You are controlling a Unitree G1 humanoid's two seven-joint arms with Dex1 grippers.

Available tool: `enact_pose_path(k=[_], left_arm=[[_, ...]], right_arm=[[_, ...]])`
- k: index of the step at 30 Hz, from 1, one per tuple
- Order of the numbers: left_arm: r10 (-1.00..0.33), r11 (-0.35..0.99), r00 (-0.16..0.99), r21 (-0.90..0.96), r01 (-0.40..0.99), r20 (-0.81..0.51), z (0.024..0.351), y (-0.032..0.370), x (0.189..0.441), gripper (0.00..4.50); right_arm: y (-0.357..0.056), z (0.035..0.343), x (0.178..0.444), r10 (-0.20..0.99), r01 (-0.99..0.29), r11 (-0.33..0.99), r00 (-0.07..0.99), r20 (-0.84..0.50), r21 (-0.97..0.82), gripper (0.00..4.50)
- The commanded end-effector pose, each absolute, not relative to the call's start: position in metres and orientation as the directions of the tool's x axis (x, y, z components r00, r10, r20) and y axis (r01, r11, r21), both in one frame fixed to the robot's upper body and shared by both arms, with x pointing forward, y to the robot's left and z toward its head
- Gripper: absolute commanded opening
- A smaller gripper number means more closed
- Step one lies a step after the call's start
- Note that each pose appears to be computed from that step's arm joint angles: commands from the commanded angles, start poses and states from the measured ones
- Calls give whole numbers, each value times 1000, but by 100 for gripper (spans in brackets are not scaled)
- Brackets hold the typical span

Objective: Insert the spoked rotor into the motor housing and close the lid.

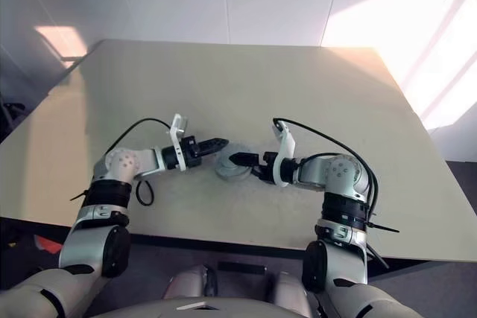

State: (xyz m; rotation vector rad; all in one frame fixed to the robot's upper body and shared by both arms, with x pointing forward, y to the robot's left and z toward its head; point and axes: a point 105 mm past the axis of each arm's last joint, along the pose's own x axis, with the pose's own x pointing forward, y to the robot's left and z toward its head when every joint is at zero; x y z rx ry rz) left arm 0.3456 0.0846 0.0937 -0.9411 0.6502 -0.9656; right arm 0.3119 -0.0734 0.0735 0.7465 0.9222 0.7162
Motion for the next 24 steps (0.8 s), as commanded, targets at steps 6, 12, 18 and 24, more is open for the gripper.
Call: enact_pose_path(k=[6,12,18,24], left_arm=[[-898,250,438,-871,423,-45,102,87,339,0],[-887,284,454,-880,382,-89,90,87,338,0],[-856,395,455,-877,273,-244,59,87,335,0],[-839,436,456,-868,238,-297,48,88,333,0]], right_arm=[[-66,82,321,802,-241,542,436,-409,805,445],[-68,81,323,794,-238,553,440,-419,798,445],[-70,82,327,781,-229,567,453,-429,791,445],[-69,81,328,781,-217,563,456,-428,797,445]])
